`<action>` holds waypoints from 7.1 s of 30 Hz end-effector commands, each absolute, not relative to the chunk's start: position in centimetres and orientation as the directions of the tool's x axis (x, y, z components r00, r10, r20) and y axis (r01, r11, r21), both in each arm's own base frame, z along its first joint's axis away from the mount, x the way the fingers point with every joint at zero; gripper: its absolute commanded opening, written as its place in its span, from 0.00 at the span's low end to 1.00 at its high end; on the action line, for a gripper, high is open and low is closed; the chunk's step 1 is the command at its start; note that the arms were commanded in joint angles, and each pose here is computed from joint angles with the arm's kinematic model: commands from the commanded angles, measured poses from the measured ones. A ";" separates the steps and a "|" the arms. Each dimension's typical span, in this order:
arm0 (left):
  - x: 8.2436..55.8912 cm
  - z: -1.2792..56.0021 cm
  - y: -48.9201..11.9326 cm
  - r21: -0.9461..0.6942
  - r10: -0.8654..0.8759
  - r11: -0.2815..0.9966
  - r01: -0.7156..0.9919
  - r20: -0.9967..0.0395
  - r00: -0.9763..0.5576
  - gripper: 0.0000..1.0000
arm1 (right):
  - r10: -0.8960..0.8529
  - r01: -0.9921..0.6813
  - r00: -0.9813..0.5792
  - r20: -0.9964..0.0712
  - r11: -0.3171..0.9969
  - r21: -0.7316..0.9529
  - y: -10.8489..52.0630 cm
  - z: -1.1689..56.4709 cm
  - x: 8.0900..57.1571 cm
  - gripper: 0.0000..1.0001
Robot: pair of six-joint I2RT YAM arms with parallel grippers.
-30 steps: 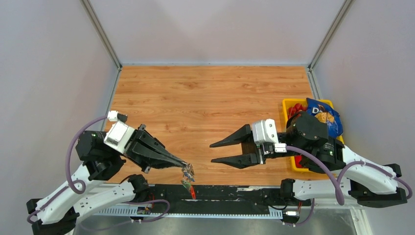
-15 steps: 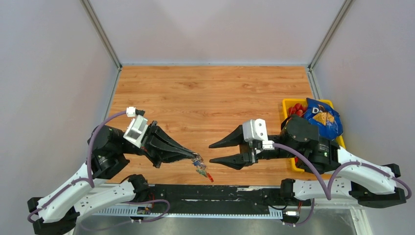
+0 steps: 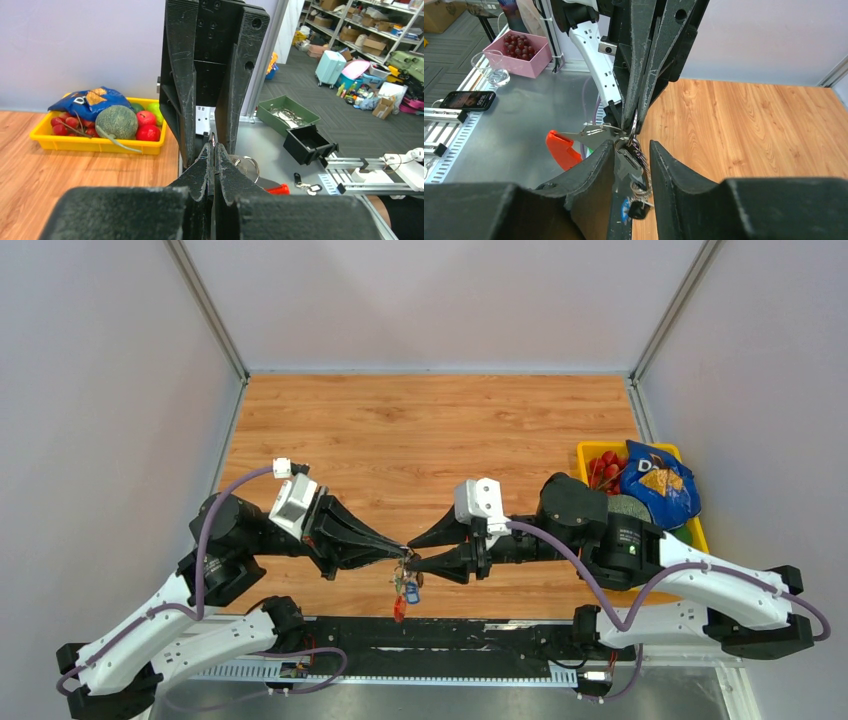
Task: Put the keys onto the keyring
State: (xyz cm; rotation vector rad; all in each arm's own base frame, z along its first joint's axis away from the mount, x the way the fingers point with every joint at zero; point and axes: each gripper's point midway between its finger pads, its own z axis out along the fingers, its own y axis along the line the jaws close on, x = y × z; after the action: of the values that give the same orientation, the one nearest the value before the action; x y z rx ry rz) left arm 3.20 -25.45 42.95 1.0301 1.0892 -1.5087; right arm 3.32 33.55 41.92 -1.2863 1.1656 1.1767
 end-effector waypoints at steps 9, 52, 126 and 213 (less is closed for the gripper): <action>2.4 44.1 -24.8 -0.073 -0.256 -0.150 0.986 -0.960 -0.110 0.00 | 0.002 -0.996 0.073 -0.997 -0.050 -0.073 33.7 43.3 3.1 0.47; -1.4 46.4 -21.8 0.035 -0.321 -0.254 0.967 -0.946 -0.050 0.00 | -0.127 -0.933 0.062 -0.990 -0.359 -0.013 36.8 36.4 -1.2 0.27; 3.7 46.0 -20.0 -0.147 -0.336 0.104 0.984 -0.936 -0.104 0.51 | 0.237 -0.988 -0.071 -0.969 0.115 0.101 34.0 49.4 5.7 0.00; 24.5 25.3 -27.0 -0.023 0.429 0.804 0.594 -0.669 -0.607 0.00 | -0.122 -0.711 -0.198 -0.973 0.701 0.057 27.2 34.5 14.9 0.97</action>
State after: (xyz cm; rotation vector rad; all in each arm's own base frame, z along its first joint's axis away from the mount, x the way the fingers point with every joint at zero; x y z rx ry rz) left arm 22.43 -25.96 24.48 0.7495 2.3682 -0.3622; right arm 13.61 27.10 35.19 -0.7282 1.6849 0.6645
